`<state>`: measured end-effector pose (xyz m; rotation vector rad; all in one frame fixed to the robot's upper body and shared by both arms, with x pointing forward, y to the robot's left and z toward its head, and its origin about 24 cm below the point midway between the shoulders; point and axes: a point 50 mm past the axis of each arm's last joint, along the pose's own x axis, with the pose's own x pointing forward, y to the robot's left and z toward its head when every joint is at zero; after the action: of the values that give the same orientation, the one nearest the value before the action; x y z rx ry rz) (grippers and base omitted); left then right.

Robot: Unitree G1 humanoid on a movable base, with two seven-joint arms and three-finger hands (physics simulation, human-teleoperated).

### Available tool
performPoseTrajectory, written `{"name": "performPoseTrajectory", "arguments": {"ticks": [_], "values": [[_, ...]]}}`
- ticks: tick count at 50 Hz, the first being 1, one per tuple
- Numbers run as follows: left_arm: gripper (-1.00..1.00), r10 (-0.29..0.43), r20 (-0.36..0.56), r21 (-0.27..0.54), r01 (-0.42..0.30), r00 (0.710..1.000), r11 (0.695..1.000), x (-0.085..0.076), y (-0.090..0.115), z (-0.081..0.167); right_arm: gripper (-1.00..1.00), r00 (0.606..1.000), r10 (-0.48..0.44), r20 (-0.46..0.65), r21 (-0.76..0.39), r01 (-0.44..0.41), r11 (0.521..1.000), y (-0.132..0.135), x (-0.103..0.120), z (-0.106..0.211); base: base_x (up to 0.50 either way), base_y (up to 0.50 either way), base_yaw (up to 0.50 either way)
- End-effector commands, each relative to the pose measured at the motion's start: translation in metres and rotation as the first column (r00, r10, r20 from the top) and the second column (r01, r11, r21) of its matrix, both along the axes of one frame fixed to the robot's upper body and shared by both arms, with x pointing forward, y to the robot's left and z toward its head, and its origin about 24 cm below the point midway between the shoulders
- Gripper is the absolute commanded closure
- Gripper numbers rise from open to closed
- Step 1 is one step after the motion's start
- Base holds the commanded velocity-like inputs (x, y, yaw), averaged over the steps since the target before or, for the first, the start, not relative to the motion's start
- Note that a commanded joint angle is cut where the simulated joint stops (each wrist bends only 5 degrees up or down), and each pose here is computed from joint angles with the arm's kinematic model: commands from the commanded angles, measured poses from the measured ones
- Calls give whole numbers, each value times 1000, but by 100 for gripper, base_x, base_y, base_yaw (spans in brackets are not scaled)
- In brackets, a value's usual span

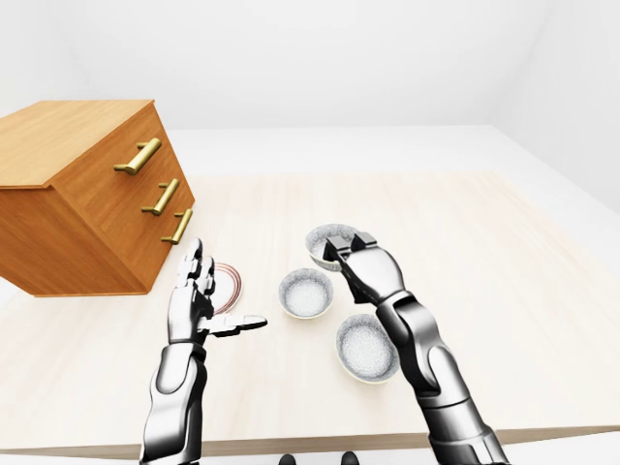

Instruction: Stack the bowl at the front on the bowl in the middle.

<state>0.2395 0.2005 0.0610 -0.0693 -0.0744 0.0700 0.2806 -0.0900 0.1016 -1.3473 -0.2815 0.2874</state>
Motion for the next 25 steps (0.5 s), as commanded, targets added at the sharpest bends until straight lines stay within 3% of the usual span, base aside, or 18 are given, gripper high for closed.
{"name": "performPoseTrajectory", "arguments": {"ticks": [1,25], "values": [[-100,4,4,-1,-4,1000,1000,-1,1,0,100,1000,27,14,26,-27,999,13,-16,-5,0,0,0],[-100,28,11,-14,-28,1000,1000,1,8,3,100,996,85,-3,35,-85,996,37,-13,-15,0,0,0]]}}
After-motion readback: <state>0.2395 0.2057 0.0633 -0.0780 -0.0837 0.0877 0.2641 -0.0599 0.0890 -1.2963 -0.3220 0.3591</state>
